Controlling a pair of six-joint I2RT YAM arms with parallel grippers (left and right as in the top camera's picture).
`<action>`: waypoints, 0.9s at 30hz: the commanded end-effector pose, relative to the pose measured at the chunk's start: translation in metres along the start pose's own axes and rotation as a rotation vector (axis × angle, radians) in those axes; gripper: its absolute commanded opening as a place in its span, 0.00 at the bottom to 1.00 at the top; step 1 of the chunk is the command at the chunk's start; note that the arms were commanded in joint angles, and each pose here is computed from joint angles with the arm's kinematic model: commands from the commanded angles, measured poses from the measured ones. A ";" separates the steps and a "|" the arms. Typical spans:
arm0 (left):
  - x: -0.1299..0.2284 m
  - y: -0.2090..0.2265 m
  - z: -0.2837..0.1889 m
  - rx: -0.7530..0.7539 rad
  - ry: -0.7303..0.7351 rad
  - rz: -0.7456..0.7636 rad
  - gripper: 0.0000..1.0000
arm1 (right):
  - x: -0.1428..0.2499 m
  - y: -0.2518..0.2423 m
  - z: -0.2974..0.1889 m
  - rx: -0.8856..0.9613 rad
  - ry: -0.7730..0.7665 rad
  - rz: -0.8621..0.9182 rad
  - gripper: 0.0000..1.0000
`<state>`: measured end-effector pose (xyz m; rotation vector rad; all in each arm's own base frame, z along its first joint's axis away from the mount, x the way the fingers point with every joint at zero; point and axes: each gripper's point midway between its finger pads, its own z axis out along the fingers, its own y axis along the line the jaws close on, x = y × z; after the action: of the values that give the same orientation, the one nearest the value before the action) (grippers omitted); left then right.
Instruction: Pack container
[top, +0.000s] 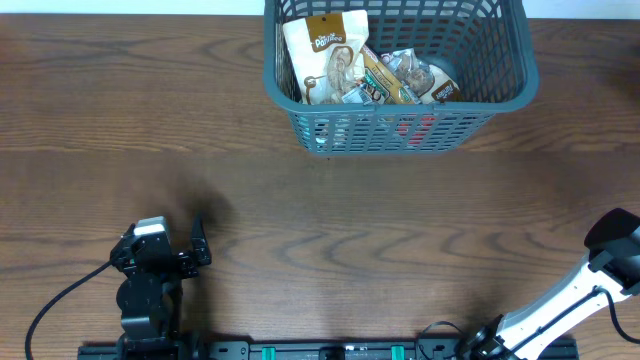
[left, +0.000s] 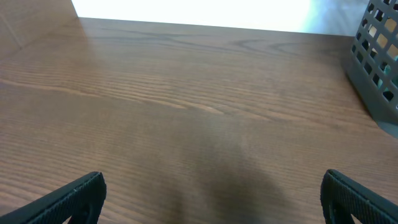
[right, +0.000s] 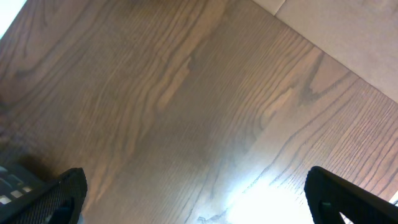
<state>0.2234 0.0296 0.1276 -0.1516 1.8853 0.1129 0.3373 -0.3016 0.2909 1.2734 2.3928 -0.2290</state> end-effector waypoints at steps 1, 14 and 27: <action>0.009 -0.001 0.003 0.009 0.018 0.007 0.98 | 0.000 -0.002 0.000 0.002 0.001 -0.002 0.99; 0.009 -0.001 0.003 0.009 0.018 0.007 0.99 | 0.001 0.000 0.000 0.000 0.001 -0.006 0.99; 0.009 -0.001 0.003 0.009 0.018 0.007 0.99 | 0.013 0.030 -0.091 -0.095 -0.171 -0.074 0.99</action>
<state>0.2234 0.0296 0.1275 -0.1516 1.8857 0.1129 0.3403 -0.2769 0.3195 1.1887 2.3603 -0.2287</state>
